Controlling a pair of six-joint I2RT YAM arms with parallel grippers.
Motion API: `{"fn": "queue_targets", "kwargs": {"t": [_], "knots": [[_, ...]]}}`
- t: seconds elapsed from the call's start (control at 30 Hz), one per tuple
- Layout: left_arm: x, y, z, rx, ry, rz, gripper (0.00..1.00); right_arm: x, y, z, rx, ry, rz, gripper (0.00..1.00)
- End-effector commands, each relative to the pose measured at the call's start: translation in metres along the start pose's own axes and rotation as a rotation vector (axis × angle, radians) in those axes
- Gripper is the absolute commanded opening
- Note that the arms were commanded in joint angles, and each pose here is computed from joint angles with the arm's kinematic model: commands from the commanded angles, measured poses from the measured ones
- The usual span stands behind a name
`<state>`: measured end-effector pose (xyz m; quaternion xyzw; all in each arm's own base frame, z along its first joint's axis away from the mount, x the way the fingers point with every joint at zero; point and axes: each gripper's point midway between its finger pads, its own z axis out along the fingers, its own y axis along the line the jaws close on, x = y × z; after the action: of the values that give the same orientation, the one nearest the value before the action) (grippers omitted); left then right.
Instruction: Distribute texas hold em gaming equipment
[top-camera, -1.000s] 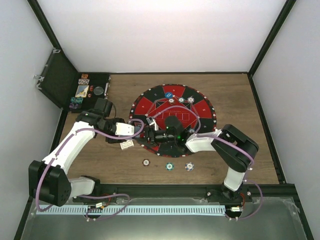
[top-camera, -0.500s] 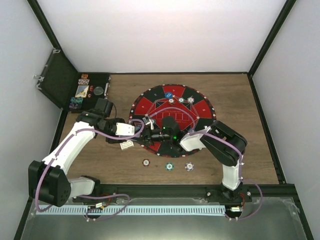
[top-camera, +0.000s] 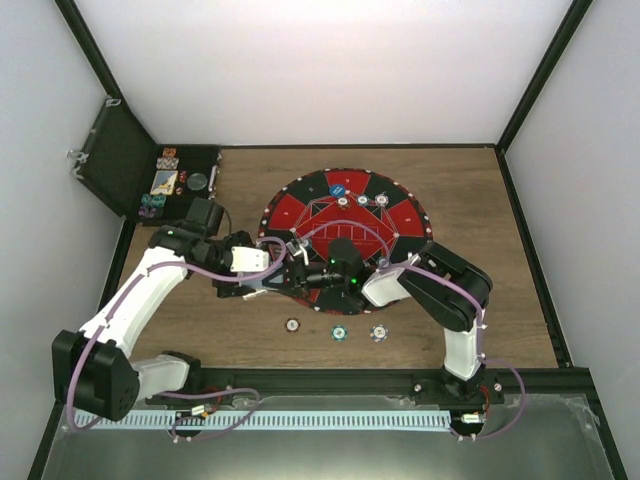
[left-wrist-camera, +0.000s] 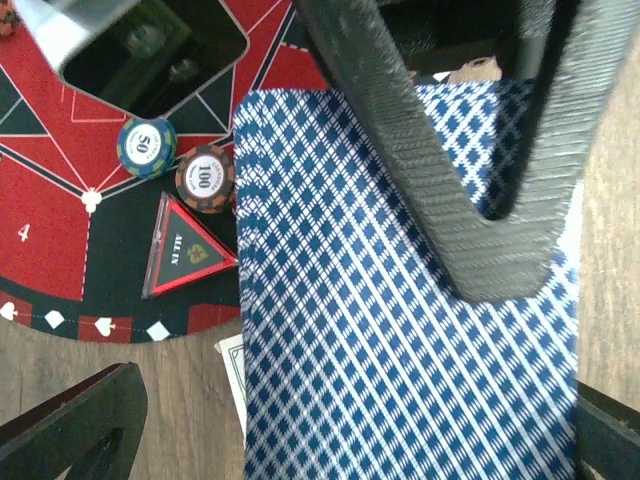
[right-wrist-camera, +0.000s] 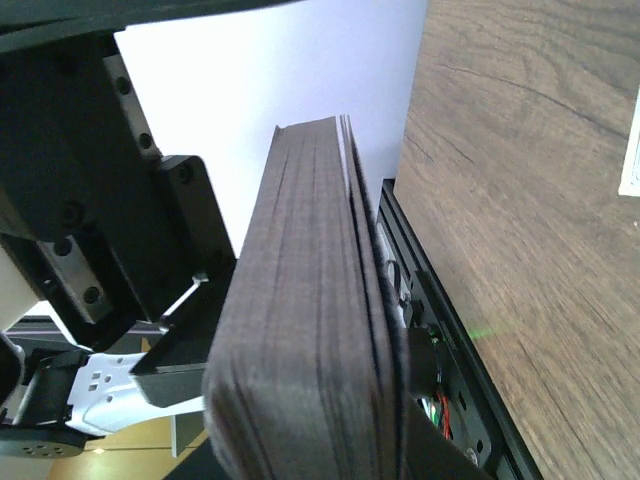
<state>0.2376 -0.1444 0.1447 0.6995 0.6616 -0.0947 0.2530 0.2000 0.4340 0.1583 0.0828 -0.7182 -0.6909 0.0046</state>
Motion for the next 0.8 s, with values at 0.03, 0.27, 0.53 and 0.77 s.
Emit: {"fn": "queue_targets", "kwargs": {"t": [0.03, 0.27, 0.53, 0.77], "knots": [[-0.023, -0.012, -0.014, 0.0, -0.107, 0.025, 1.0, 0.017, 0.008, 0.001, -0.047, 0.071, -0.027, 0.12], [-0.028, -0.031, -0.01, 0.016, -0.143, 0.029, 0.93, 0.021, 0.015, 0.008, -0.062, 0.093, -0.026, 0.12], [-0.025, -0.025, -0.005, -0.035, -0.13, 0.038, 0.84, 0.022, 0.021, 0.017, -0.073, 0.11, -0.032, 0.12], [-0.018, -0.022, 0.001, -0.035, -0.102, 0.021, 0.8, 0.022, 0.017, 0.018, -0.065, 0.108, -0.021, 0.12]]}}
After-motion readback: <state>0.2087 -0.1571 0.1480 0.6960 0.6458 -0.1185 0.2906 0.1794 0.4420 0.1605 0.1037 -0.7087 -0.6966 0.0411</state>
